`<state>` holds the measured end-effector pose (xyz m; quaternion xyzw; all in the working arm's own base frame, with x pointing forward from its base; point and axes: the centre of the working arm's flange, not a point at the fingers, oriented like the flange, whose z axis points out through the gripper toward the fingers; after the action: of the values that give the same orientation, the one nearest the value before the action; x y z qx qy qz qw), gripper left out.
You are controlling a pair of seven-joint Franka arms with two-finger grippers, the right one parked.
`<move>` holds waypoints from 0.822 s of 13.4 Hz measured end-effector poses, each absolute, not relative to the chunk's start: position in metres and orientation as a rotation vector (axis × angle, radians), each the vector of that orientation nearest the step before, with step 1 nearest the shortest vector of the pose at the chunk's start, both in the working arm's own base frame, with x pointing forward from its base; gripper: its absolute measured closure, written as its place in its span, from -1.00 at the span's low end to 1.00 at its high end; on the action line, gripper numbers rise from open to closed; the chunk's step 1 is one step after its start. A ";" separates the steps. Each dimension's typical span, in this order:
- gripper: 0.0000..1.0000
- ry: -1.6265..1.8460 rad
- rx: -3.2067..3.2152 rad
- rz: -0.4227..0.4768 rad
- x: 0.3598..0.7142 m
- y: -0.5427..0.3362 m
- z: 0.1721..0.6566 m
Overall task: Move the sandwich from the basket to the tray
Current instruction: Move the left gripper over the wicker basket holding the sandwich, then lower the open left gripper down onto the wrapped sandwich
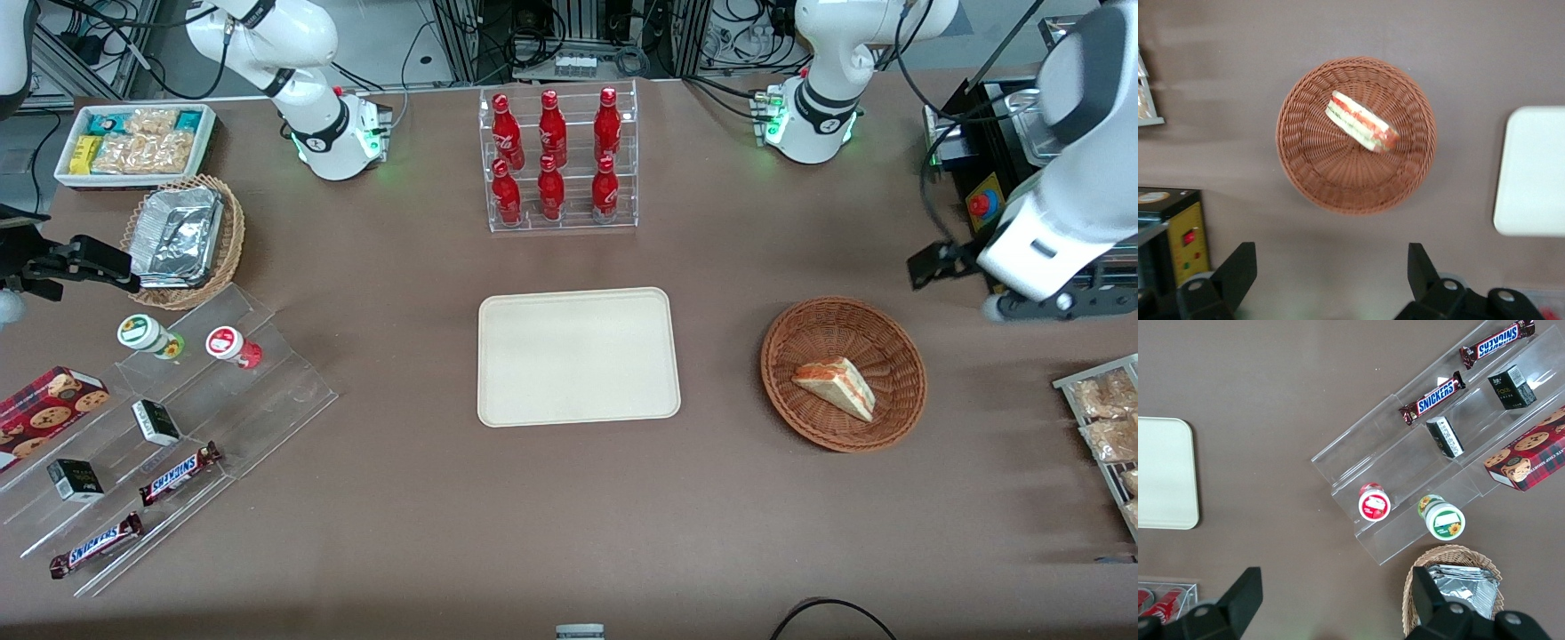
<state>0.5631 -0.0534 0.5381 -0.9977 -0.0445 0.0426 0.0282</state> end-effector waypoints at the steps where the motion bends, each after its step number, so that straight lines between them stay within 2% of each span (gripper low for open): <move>1: -1.00 -0.253 -3.071 0.114 0.563 -0.055 0.518; 6: -1.00 -0.884 -2.981 -0.030 0.562 -0.065 0.427; 11: -1.00 -1.070 -2.876 -0.046 0.565 -0.087 0.348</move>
<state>0.5648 -0.0872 0.3482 -0.9365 -0.3484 -0.0148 0.0365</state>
